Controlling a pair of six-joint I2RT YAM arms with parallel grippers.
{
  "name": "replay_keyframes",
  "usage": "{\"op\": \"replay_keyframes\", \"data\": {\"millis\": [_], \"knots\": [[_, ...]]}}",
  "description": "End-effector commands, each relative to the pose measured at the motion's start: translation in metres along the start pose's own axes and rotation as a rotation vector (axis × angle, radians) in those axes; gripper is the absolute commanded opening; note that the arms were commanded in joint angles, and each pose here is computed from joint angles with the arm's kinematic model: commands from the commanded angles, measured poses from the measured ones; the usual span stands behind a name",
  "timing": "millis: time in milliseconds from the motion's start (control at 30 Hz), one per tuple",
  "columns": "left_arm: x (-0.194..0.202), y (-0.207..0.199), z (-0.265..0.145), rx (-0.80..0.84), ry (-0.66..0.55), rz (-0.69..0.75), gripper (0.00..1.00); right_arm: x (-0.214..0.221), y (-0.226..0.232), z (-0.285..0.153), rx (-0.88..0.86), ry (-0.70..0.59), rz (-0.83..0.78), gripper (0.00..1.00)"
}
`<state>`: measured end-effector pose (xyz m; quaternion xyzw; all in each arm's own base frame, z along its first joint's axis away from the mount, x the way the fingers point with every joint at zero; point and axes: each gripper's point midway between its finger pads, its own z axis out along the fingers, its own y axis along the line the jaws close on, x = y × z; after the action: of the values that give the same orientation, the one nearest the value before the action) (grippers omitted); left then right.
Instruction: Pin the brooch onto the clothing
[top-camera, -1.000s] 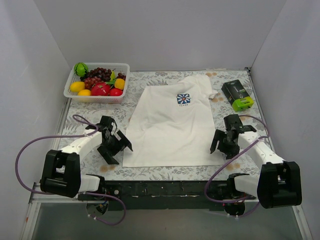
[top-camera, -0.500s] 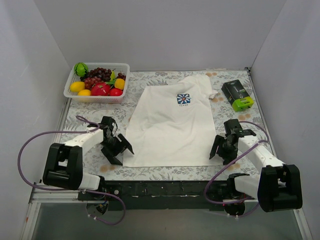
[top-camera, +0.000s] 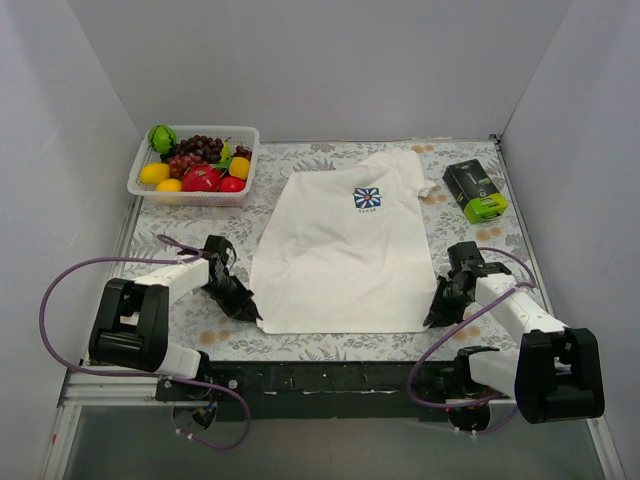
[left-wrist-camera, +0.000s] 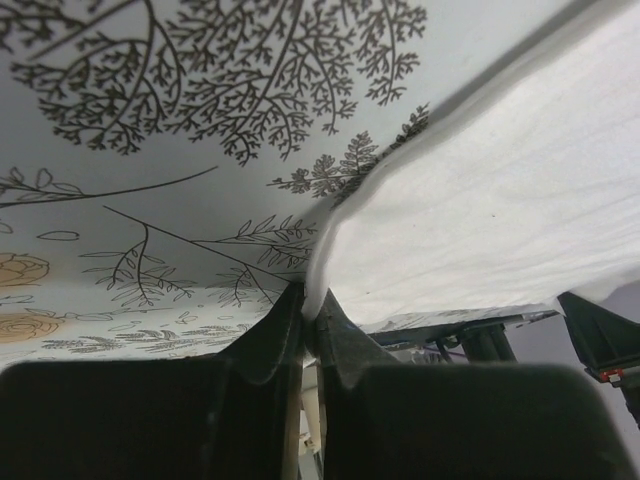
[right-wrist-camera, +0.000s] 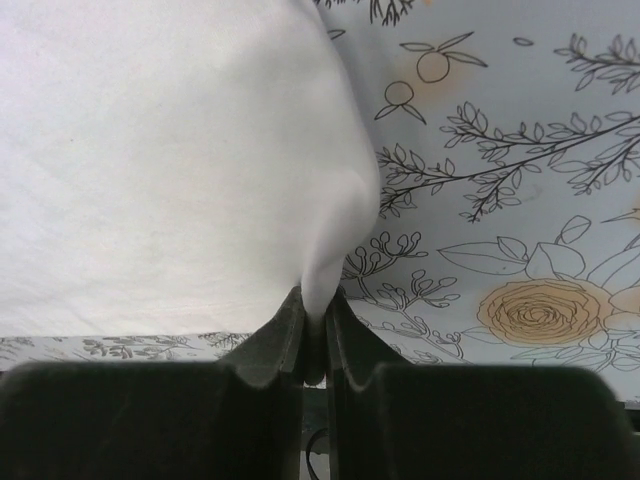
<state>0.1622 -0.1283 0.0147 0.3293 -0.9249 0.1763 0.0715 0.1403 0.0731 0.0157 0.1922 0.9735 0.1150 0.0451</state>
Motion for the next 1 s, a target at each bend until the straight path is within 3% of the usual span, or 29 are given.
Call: {"op": "replay_keyframes", "data": {"millis": [0,267,600,833,967], "knots": [[-0.015,0.002,0.004,-0.019,-0.073,0.028,0.0,0.001,0.001,0.005,-0.012,0.001,0.011,0.12],[-0.027,-0.013,-0.006,0.009,-0.116,0.094,0.0,-0.024,0.013,-0.006,-0.042,-0.086,-0.047,0.01],[-0.071,-0.093,-0.062,0.171,-0.297,0.306,0.0,-0.085,0.068,-0.036,-0.196,-0.218,-0.216,0.01],[-0.115,-0.166,-0.137,0.258,-0.528,0.423,0.0,-0.149,0.129,-0.097,-0.346,-0.418,-0.347,0.01],[-0.121,-0.231,-0.223,0.425,-0.692,0.504,0.0,-0.196,0.176,-0.187,-0.437,-0.631,-0.402,0.01]]}}
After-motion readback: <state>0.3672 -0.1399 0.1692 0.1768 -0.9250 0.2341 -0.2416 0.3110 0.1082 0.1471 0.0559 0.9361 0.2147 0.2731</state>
